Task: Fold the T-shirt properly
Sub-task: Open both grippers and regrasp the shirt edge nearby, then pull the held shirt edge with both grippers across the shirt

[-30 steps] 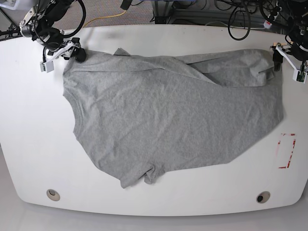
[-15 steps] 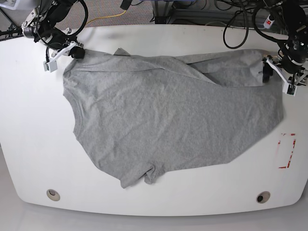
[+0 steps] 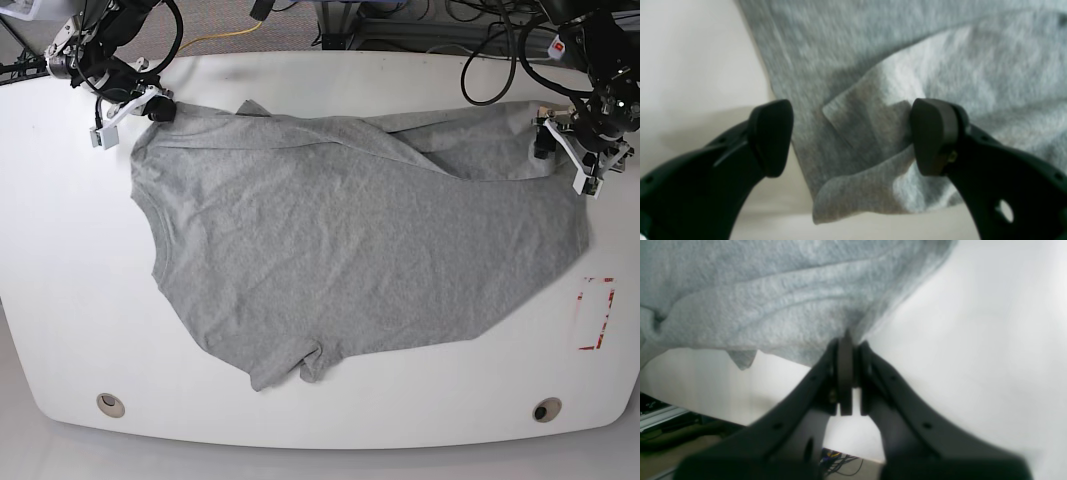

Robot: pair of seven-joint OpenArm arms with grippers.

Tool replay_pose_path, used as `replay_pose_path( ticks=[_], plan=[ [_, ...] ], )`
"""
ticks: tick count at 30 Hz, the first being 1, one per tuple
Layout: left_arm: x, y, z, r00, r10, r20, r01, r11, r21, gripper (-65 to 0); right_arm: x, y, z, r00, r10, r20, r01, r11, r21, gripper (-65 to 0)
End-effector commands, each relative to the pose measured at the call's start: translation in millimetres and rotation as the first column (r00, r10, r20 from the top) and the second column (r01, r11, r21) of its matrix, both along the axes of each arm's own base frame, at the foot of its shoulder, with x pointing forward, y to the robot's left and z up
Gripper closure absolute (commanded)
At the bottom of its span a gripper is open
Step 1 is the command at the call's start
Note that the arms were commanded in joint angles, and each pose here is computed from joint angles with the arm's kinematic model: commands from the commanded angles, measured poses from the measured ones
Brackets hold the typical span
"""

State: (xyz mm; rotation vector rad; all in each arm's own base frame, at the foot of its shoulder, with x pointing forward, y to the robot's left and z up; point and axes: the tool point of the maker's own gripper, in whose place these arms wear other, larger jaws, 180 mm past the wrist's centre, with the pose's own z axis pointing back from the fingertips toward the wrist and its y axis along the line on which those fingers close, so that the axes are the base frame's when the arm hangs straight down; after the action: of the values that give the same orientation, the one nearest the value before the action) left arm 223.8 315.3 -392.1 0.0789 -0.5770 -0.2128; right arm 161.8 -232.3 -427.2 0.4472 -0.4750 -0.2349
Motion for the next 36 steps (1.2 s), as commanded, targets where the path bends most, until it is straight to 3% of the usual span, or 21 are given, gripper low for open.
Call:
replay_pose_path(
  ticks=[1, 8, 13, 15, 24, 36],
  plan=[
    [9, 4, 12, 0.999, -0.007, 0.043, 0.006, 1.000, 0.013, -47.9, -3, -6, 1, 1.000, 0.005, -0.014, -0.006, 1.000, -0.023, 0.0],
    [13, -8, 3, 0.995, -0.098, -0.009, 0.098, 0.995, 0.025, -30.3, 0, -6, 2, 1.000, 0.005, -0.007, -0.006, 1.000, -0.023, 0.0],
    [14, -8, 3, 0.995, -0.099, -0.009, 0.100, 0.995, 0.026, -6.3, 1, -6, 2, 1.000, 0.005, -0.005, -0.006, 1.000, -0.023, 0.0],
    [14, -8, 3, 0.995, -0.101, -0.010, 0.101, 0.995, 0.027, 0.0, 1, -6, 2, 1.000, 0.005, -0.005, -0.006, 1.000, -0.023, 0.0],
    [16, -7, 7, 0.995, -0.100, 0.004, 0.100, 0.995, 0.031, 0.0, 7, -7, 5, 1.000, 0.006, 0.011, -0.006, 1.000, -0.027, 0.0],
    [40, -21, 78, 0.967, -0.148, 0.207, 0.121, 0.983, 0.140, 0.0, 32, -15, 30, 0.995, 0.019, 0.097, -0.011, 0.997, -0.082, 0.0]
  ],
)
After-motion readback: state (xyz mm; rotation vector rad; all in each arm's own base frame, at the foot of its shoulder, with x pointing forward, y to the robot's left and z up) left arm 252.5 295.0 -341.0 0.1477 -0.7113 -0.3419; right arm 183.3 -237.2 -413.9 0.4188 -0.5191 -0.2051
